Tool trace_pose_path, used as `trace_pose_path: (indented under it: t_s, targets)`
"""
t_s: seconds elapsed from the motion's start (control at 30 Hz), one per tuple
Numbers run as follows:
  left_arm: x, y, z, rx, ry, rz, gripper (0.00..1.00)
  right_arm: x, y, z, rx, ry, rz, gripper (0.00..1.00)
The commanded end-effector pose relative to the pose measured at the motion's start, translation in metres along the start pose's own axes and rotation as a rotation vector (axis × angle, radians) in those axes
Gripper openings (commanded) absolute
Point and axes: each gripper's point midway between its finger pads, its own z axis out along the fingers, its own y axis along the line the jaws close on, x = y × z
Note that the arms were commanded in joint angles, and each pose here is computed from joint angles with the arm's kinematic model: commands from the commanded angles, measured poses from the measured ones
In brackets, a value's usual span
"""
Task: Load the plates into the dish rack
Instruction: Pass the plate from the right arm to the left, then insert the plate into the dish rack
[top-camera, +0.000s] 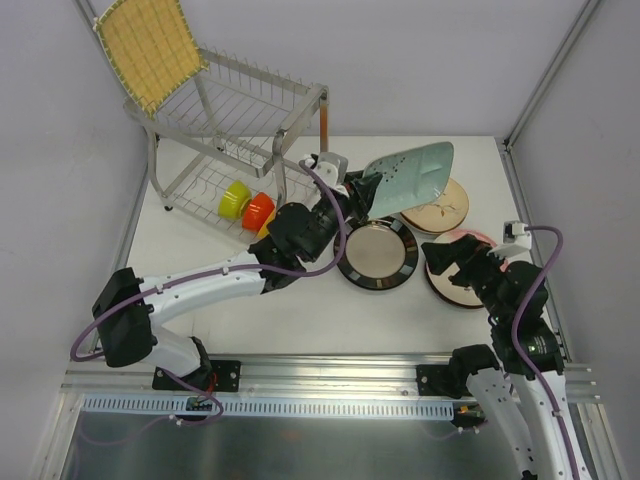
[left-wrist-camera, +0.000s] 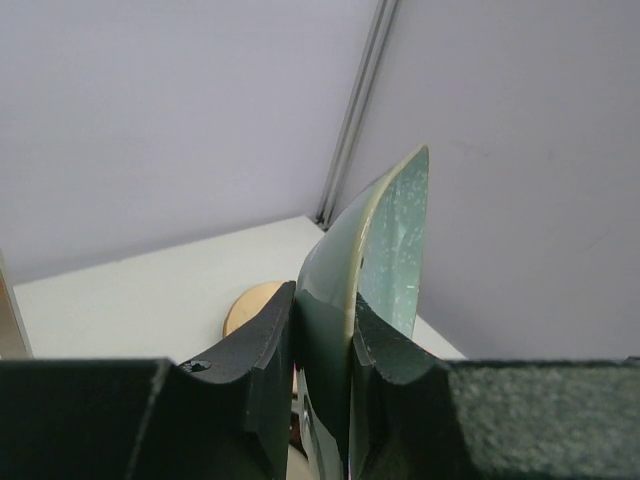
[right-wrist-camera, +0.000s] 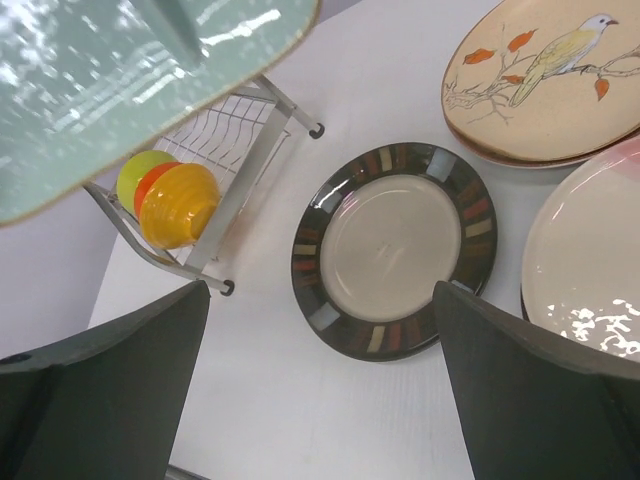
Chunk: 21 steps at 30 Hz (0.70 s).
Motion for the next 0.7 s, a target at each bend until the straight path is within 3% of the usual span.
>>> trace_pose_path:
  t_s: [0.0, 0.33, 0.67]
  targets:
    - [-0.146, -0.015, 0.005, 0.067, -0.395, -0.103, 0.0, -0.011, 0.0, -0.011, 0.008, -0.04, -0.095, 0.99]
    - [-0.21, -0.009, 0.024, 0.079, -0.536, -0.061, 0.0, -0.004, -0.005, -0.013, 0.006, -0.037, -0.107, 0.99]
    - [-0.283, 0.036, 0.016, -0.026, -0.684, 0.103, 0.0, 0.0, -0.009, -0.008, 0.016, -0.016, -0.129, 1.0]
